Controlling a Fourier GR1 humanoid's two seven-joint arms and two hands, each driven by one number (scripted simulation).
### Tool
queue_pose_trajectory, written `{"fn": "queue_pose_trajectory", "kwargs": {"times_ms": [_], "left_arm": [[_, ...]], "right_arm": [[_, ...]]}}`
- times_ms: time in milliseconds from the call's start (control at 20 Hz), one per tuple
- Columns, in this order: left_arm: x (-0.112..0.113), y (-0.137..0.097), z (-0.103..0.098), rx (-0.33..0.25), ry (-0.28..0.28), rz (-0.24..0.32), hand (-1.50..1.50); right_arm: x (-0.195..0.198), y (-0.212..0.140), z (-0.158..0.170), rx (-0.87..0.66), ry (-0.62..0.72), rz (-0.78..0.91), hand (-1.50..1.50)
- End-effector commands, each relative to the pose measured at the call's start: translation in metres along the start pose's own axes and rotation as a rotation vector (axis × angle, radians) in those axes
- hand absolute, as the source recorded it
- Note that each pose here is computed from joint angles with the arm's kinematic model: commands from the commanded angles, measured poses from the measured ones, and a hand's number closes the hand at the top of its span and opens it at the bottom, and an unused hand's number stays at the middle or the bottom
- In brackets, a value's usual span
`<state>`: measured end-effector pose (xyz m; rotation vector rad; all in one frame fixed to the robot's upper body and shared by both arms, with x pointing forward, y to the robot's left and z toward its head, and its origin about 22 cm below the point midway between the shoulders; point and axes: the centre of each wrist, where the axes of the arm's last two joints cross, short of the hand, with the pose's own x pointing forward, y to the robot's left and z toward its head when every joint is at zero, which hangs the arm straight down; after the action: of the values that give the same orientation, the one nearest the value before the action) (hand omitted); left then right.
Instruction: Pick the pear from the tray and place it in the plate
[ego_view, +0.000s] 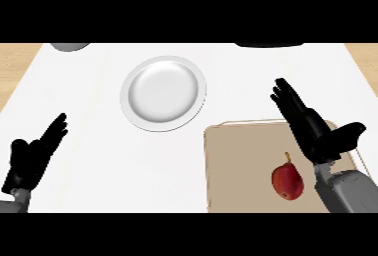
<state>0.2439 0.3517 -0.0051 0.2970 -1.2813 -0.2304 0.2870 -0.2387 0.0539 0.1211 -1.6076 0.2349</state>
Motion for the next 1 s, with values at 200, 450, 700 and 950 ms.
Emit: {"fn": "queue_pose_trajectory", "kwargs": {"times_ms": [200, 450, 700, 950], "left_arm": [[0.107, -0.018, -0.025, -0.025, -0.429, 0.057, 0.00], [0.119, -0.034, -0.025, -0.055, -0.471, 0.099, 0.00], [0.126, -0.025, -0.027, -0.017, -0.461, 0.116, 0.00], [0.130, -0.035, -0.003, -0.038, -0.459, 0.120, 0.00]], "right_arm": [[0.016, 0.042, -0.050, -0.146, -0.053, -0.172, 1.50], [-0.046, 0.002, -0.020, -0.344, 0.371, 0.413, 1.50], [-0.050, 0.079, -0.026, -0.669, 0.217, 0.044, -1.50], [-0.042, 0.069, 0.007, -0.753, 0.077, 0.069, -1.50]]}}
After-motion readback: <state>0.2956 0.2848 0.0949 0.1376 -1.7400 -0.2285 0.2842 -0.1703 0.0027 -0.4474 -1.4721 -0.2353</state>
